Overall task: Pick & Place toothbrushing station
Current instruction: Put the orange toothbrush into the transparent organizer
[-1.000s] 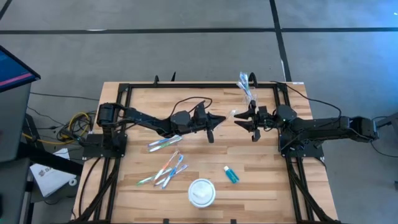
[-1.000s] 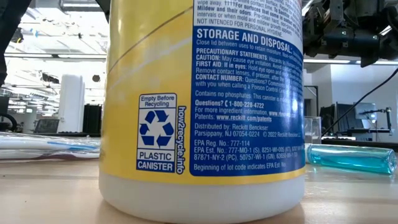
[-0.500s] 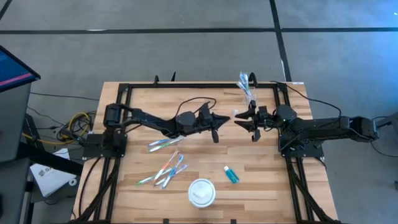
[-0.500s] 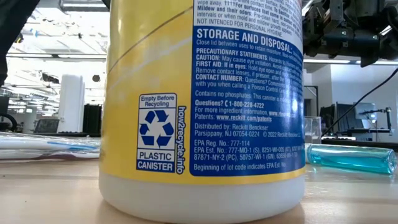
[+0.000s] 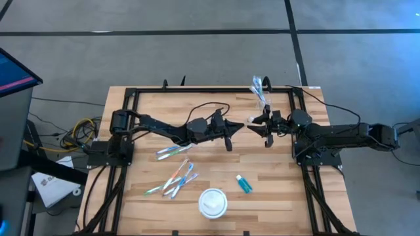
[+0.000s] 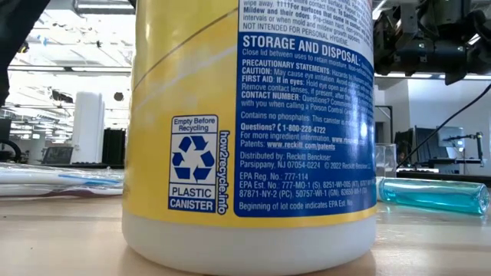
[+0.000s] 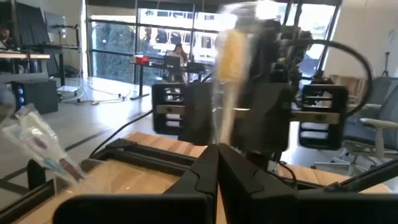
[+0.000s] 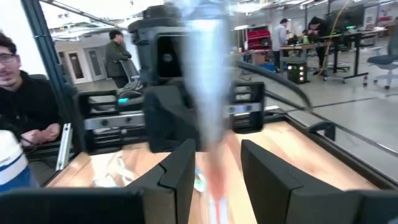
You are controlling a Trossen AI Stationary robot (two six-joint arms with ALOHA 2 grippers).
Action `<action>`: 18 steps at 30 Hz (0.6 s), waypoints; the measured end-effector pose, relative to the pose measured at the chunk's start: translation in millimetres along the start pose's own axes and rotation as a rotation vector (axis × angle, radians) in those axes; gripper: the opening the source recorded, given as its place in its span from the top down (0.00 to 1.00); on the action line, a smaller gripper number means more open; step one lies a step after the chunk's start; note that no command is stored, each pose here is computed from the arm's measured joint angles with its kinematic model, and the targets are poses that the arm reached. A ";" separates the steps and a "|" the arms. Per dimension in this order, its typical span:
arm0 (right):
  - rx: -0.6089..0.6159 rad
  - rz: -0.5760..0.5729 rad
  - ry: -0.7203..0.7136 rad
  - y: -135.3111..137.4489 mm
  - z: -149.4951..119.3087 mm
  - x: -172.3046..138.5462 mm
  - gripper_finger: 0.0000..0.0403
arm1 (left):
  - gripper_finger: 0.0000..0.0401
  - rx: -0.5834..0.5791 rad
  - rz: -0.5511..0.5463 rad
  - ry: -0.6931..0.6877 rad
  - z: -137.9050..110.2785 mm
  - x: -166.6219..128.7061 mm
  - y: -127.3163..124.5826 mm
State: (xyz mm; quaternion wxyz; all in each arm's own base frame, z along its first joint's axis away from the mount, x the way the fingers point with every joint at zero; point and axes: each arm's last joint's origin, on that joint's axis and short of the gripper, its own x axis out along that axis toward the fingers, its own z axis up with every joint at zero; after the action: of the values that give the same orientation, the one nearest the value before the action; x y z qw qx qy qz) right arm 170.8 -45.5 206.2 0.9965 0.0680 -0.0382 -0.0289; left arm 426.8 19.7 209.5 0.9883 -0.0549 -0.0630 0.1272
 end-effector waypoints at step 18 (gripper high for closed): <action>-0.054 0.008 -0.070 9.1 5.5 1.5 0.97 | 1.00 0.011 -0.001 0.009 -1.4 -0.7 -2.5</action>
State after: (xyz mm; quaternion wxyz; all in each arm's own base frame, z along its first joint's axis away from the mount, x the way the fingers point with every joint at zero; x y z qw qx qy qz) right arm 172.3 -37.3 213.0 0.9962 0.0399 -0.0726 -0.0283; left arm 426.9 16.9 208.4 0.9890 -0.0498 -0.0578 0.1269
